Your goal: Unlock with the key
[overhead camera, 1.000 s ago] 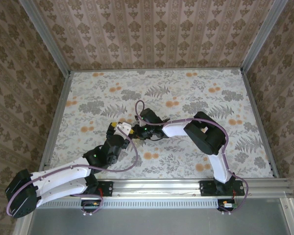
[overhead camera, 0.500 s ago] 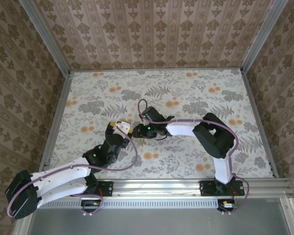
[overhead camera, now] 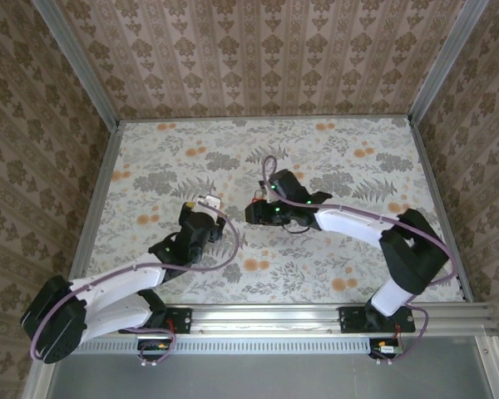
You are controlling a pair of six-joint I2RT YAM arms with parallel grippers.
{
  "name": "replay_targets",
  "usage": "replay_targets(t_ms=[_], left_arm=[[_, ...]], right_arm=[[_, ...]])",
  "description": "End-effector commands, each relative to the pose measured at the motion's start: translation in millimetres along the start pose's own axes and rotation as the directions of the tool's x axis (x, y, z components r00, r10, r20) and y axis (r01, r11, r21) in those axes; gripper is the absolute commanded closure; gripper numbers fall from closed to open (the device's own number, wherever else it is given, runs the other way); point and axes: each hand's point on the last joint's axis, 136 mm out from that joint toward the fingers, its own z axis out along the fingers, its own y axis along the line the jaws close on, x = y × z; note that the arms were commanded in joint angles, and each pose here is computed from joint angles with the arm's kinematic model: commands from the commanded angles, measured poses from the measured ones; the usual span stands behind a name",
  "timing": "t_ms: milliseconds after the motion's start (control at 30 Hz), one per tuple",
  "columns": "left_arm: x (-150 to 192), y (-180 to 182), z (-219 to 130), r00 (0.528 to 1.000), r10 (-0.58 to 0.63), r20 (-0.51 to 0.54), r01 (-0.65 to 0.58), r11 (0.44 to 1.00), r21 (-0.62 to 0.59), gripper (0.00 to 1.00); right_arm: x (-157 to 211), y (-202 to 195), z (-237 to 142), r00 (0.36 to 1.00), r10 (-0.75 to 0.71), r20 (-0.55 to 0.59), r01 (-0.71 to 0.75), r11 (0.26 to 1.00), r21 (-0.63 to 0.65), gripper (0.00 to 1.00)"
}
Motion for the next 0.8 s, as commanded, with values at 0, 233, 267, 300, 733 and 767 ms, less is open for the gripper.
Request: replay_targets(t_ms=[0, 233, 267, 300, 733, 767], left_arm=[[9.0, -2.2, 11.0, 0.994, -0.065, -0.084, 0.068, 0.997, 0.034, 0.23], [48.0, -9.8, 9.8, 0.964, -0.115, -0.24, 0.132, 0.99, 0.055, 0.26], [47.7, -11.0, 9.7, 0.963, -0.123, -0.241, 0.142, 0.988, 0.061, 0.26], [47.6, -9.8, 9.0, 0.96, -0.127, -0.248, 0.144, 0.988, 0.053, 0.26], [64.0, 29.9, -14.0, 0.88, -0.254, -0.401, 0.193, 0.963, -0.187, 0.28], [66.0, 29.9, -11.4, 0.876, -0.254, -0.409, 0.189, 0.963, -0.193, 0.28]], right_arm=[[1.1, -25.0, -25.6, 1.0, 0.004, 0.029, -0.006, 0.998, 0.066, 0.53], [-6.6, -48.4, -46.6, 0.996, 0.04, 0.081, -0.047, 0.995, 0.087, 0.52], [-7.5, -49.0, -47.1, 0.995, 0.04, 0.086, -0.048, 0.995, 0.085, 0.52], [-7.6, -50.5, -46.8, 0.995, 0.044, 0.085, -0.051, 0.995, 0.086, 0.52], [-10.6, -56.9, -40.1, 0.994, 0.072, 0.085, -0.077, 0.996, 0.054, 0.52], [-10.8, -57.6, -39.3, 0.994, 0.073, 0.084, -0.078, 0.995, 0.055, 0.52]])
